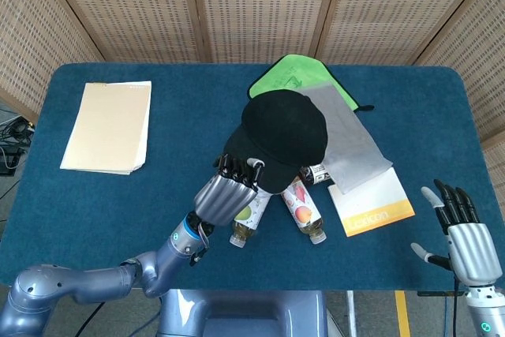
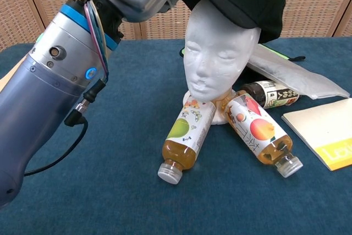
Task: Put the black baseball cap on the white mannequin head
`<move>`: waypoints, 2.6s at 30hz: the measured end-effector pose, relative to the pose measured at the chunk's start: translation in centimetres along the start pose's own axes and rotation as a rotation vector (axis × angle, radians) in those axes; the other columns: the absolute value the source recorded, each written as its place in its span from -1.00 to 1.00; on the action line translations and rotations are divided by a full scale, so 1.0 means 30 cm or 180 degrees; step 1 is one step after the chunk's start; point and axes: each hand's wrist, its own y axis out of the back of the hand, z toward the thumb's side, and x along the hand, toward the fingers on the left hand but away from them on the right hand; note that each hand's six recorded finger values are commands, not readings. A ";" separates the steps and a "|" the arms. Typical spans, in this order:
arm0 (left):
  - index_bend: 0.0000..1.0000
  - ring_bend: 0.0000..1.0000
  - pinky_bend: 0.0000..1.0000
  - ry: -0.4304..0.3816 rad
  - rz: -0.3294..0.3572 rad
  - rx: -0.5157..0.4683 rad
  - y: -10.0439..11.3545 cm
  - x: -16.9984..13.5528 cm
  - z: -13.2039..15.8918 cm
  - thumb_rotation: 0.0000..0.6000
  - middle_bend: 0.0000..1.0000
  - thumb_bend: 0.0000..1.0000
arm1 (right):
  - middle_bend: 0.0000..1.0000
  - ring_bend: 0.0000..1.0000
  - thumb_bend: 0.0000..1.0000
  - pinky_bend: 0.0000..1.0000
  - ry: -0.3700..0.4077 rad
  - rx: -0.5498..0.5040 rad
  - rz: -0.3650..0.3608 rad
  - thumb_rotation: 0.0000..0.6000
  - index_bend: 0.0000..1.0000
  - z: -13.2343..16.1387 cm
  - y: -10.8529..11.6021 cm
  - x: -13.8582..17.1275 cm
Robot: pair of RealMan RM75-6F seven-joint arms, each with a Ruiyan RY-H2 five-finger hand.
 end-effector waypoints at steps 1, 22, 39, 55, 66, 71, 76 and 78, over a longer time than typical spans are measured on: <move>0.56 0.69 0.44 0.0005 -0.0004 -0.0006 0.001 -0.002 0.003 1.00 0.85 0.09 | -1.00 -1.00 -0.88 -1.00 -0.0001 -0.0001 -0.0002 1.00 -0.72 0.000 0.000 0.000; 0.53 0.70 0.44 0.0030 -0.0152 -0.0040 0.002 -0.120 0.054 1.00 0.86 0.23 | -1.00 -1.00 -0.88 -1.00 0.0016 0.0021 0.0025 1.00 -0.72 0.005 -0.009 0.000; 0.53 0.74 0.49 0.0625 -0.0318 -0.0397 -0.020 -0.096 -0.001 1.00 0.88 0.35 | -1.00 -1.00 -0.88 -1.00 0.0026 0.0052 0.0053 1.00 -0.72 0.009 -0.017 0.001; 0.51 0.76 0.53 0.0672 -0.0503 -0.0536 -0.039 -0.129 0.040 1.00 0.89 0.46 | -1.00 -1.00 -0.88 -1.00 0.0019 0.0035 0.0028 1.00 -0.72 0.003 -0.005 0.002; 0.50 0.72 0.45 0.0675 -0.0544 -0.0682 -0.046 -0.186 0.038 1.00 0.83 0.33 | -1.00 -1.00 -0.88 -1.00 0.0025 0.0057 0.0039 1.00 -0.72 0.008 -0.012 0.003; 0.38 0.64 0.38 0.0635 -0.0571 -0.0743 -0.042 -0.217 0.034 1.00 0.73 0.07 | -1.00 -1.00 -0.88 -1.00 0.0017 0.0058 0.0034 1.00 -0.72 0.006 -0.011 0.002; 0.05 0.39 0.19 0.0609 -0.0668 -0.0762 -0.046 -0.248 0.030 1.00 0.39 -0.26 | -1.00 -1.00 -0.88 -1.00 0.0020 0.0067 0.0034 1.00 -0.72 0.008 -0.012 0.004; -0.15 0.23 0.08 0.0573 -0.0743 -0.0750 -0.054 -0.265 0.029 1.00 0.16 -0.35 | -1.00 -1.00 -0.88 -1.00 0.0019 0.0070 0.0033 1.00 -0.73 0.009 -0.013 0.004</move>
